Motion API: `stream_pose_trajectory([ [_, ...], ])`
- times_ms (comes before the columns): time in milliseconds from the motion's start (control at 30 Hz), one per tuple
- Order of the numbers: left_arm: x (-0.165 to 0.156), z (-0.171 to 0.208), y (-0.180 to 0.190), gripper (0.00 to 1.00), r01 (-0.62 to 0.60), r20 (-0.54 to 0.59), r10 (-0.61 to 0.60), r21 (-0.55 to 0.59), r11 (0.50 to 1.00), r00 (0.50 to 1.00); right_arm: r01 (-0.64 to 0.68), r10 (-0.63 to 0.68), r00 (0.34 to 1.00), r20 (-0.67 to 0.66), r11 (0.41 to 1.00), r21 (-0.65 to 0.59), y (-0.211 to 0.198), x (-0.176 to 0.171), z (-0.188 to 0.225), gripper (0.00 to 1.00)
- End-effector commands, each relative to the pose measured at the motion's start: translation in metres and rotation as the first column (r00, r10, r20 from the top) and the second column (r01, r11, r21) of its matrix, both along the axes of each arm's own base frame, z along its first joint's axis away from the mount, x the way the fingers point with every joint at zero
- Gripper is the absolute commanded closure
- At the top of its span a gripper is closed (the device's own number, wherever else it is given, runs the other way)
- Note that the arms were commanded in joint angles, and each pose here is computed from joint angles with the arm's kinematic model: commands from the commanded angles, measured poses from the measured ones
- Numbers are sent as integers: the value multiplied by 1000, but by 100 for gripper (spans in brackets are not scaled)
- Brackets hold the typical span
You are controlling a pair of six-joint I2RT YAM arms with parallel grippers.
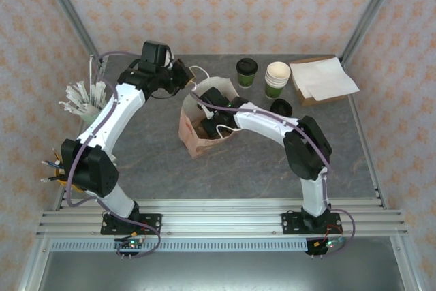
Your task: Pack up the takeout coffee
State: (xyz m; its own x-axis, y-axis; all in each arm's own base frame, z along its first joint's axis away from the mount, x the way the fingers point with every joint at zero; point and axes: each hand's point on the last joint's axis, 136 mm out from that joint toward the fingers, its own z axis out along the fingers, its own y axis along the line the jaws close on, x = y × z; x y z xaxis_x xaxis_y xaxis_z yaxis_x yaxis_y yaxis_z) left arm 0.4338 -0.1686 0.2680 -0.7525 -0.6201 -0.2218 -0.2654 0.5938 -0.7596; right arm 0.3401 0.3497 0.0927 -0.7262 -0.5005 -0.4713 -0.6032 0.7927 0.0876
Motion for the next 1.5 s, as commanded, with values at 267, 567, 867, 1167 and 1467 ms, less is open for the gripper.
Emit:
stream_pose_trajectory([
  [267,5,-16,34,100,-77,-72,77,-1,997,994,-49,33,993,-110,988,-145,-4,-12,-73,100],
  [567,8,-13,32,100,-38,-63,37,-2,999,997,8,-54,981,-184,970,-244,-16,-15,-96,91],
  [867,13,1,27,100,8,-11,-8,-6,1000,1000,47,-82,988,-132,967,-252,-14,-2,-57,63],
  [1167,9,12,28,100,18,45,-18,-1,1000,999,101,-109,994,-34,979,-174,4,24,-18,54],
  [1467,2,3,28,100,23,33,-23,-1,1000,999,53,-111,977,-181,953,-298,-15,-4,-88,50],
])
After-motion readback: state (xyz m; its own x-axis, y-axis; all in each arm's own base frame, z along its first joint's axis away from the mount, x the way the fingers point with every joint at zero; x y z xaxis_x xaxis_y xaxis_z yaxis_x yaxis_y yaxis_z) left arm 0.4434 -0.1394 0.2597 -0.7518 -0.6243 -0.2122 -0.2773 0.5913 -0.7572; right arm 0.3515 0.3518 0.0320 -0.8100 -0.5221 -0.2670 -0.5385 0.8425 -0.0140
